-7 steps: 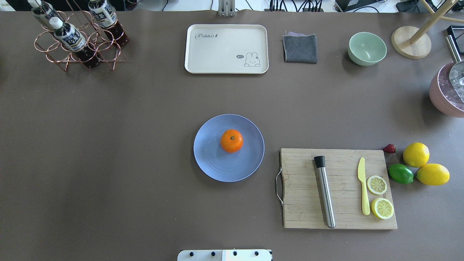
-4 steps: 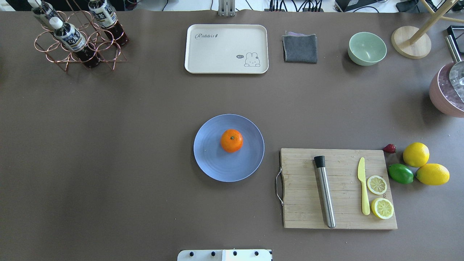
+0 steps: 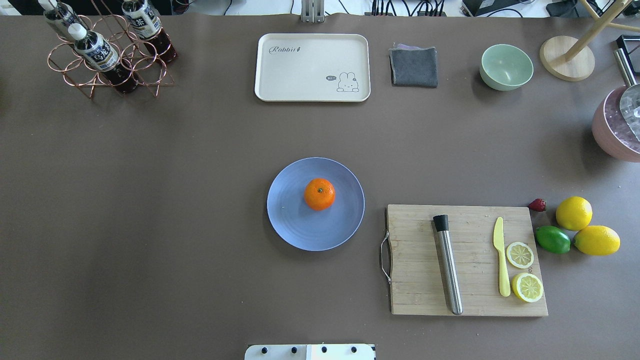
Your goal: Pick orange to plate
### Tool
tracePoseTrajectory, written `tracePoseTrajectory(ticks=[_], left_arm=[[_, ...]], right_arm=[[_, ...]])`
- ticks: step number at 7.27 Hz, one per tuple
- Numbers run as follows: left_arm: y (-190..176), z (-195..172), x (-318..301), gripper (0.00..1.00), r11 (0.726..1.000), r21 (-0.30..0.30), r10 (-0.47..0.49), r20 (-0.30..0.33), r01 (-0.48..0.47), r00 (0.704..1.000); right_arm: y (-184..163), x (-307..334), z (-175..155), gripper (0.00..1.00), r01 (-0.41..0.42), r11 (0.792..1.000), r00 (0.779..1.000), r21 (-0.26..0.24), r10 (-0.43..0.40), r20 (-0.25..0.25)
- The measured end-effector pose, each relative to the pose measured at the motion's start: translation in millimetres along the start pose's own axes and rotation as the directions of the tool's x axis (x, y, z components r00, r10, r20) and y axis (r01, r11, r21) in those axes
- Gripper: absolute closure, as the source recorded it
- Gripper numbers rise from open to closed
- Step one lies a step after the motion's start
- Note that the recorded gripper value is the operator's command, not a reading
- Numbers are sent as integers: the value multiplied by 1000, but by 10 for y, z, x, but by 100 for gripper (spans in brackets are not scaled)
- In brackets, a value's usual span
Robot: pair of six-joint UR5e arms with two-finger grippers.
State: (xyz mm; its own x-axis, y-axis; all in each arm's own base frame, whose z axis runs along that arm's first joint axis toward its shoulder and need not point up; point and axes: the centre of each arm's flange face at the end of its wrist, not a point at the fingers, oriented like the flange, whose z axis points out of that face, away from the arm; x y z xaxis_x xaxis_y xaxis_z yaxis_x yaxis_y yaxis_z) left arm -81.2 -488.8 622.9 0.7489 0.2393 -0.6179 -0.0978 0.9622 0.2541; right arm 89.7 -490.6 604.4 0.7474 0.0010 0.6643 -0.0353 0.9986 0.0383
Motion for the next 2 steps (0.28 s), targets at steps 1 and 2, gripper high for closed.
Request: tracePoseTrajectory(ticks=[1, 2], left_arm=[[-5, -1, 4, 2, 1000, 0, 2, 0, -2, 1000], [-15, -10, 10, 2, 1000, 2, 4, 0, -4, 1000]], right_arm=[[3, 5, 5, 0, -1, 1000, 1000, -1, 1, 0], [6, 7, 8, 0, -2, 1000, 1000, -2, 2, 0]])
